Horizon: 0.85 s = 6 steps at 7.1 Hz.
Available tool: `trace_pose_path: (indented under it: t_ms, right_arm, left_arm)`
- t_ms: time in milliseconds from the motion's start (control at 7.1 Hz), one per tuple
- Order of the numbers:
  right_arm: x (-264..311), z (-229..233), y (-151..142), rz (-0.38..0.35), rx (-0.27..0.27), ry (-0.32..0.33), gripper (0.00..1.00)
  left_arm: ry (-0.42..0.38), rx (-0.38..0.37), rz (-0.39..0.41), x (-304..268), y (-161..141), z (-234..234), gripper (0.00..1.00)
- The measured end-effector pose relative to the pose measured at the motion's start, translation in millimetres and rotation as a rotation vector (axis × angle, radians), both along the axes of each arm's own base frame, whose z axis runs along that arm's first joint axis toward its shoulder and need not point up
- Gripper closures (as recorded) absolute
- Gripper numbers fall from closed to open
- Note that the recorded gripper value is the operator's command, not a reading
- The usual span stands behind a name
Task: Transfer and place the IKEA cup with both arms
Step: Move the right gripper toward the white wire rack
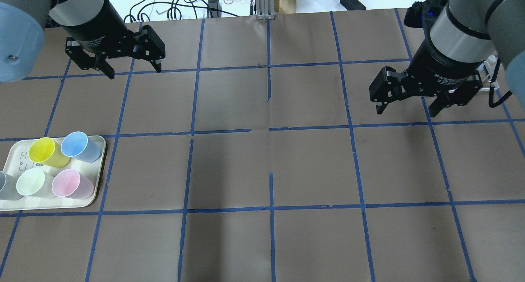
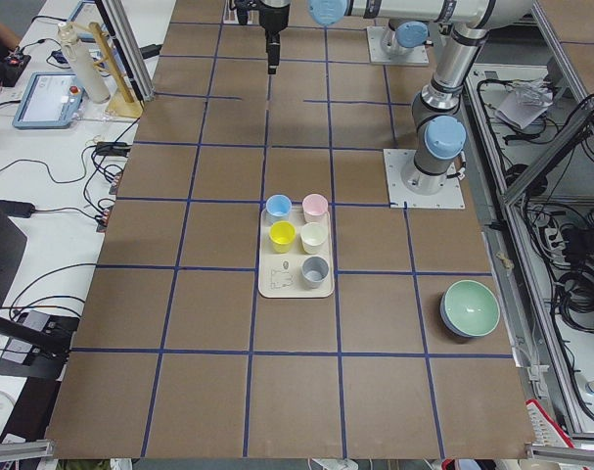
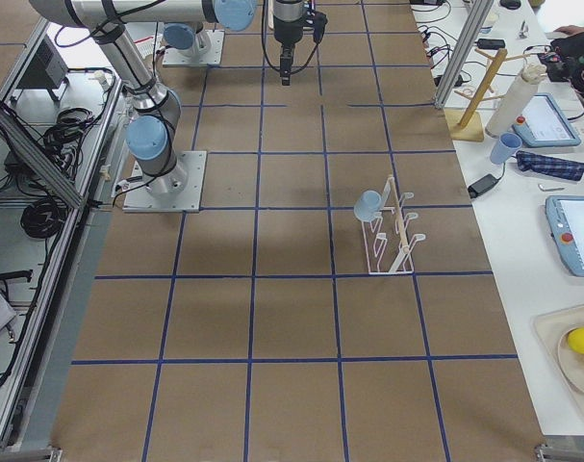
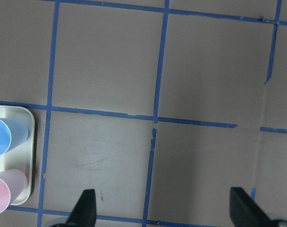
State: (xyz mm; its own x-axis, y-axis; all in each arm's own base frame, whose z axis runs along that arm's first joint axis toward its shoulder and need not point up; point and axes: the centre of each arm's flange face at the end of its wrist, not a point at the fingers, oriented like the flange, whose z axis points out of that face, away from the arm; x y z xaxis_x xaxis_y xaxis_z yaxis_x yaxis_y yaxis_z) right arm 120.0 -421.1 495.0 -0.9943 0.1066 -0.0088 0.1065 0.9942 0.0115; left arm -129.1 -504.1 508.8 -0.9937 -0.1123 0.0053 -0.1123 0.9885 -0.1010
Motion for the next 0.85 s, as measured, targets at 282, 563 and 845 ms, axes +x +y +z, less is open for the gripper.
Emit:
trace_pose_path:
  t_ms: [282, 563, 845]
  right_arm:
    - [-0.1, 0.7, -0.5, 0.000, -0.005, 0.000, 0.00]
    - [0.2, 0.7, -0.8, -0.003, -0.006, 0.000, 0.00]
    - [0.0, 0.2, -1.3, -0.027, -0.005, -0.001, 0.00]
  left_arm:
    - [-0.001, 0.001, 0.001, 0.6, -0.4, -0.7, 0.00]
    - [-0.002, 0.001, 0.003, 1.8, -0.8, -0.4, 0.00]
    - [-0.003, -0.002, 0.004, 2.4, -0.4, 0.8, 0.00]
